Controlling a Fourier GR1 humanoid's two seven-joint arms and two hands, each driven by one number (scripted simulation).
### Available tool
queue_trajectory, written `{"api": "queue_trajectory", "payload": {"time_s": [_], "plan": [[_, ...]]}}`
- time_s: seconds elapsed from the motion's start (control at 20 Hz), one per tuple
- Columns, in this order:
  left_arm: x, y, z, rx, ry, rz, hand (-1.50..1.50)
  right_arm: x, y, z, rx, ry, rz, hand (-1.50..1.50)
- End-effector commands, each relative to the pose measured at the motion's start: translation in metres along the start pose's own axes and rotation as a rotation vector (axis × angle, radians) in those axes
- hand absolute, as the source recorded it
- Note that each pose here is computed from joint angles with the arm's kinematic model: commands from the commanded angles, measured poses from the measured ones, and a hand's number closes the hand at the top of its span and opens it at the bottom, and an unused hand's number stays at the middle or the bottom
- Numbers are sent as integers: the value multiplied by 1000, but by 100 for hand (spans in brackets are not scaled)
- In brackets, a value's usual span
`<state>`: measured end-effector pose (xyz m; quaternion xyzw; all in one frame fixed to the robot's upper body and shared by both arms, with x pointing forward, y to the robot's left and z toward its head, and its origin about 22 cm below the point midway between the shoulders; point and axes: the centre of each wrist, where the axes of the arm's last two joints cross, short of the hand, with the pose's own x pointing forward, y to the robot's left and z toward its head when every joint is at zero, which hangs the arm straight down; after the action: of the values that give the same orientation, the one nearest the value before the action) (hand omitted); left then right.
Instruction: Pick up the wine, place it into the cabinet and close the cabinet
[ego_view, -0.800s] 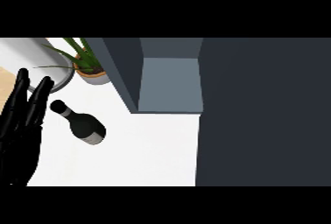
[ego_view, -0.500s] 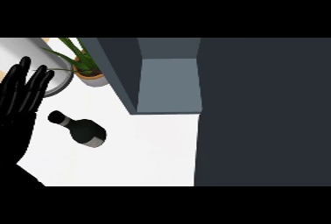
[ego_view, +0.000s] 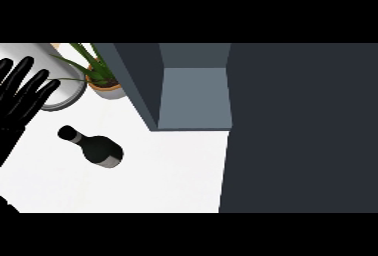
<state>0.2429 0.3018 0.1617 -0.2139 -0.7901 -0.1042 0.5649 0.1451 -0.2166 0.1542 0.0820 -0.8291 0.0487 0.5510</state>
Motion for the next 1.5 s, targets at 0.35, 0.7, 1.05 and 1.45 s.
{"api": "queue_trajectory", "payload": {"time_s": [0.35, 0.7, 1.05, 1.45], "plan": [[62, -8, -7, 16, 48, 47, -150, 43, 30, 19, 13, 5, -18, -150], [67, -9, 3, 42, 67, 17, -150, 56, 44, 18, 3, 20, -57, -150], [55, 9, 4, 77, 122, 6, -150, 66, 47, 17, -1, 11, -60, -150], [23, 4, -2, 71, 153, 0, -150, 72, 40, 17, -11, 10, -45, -150]]}}
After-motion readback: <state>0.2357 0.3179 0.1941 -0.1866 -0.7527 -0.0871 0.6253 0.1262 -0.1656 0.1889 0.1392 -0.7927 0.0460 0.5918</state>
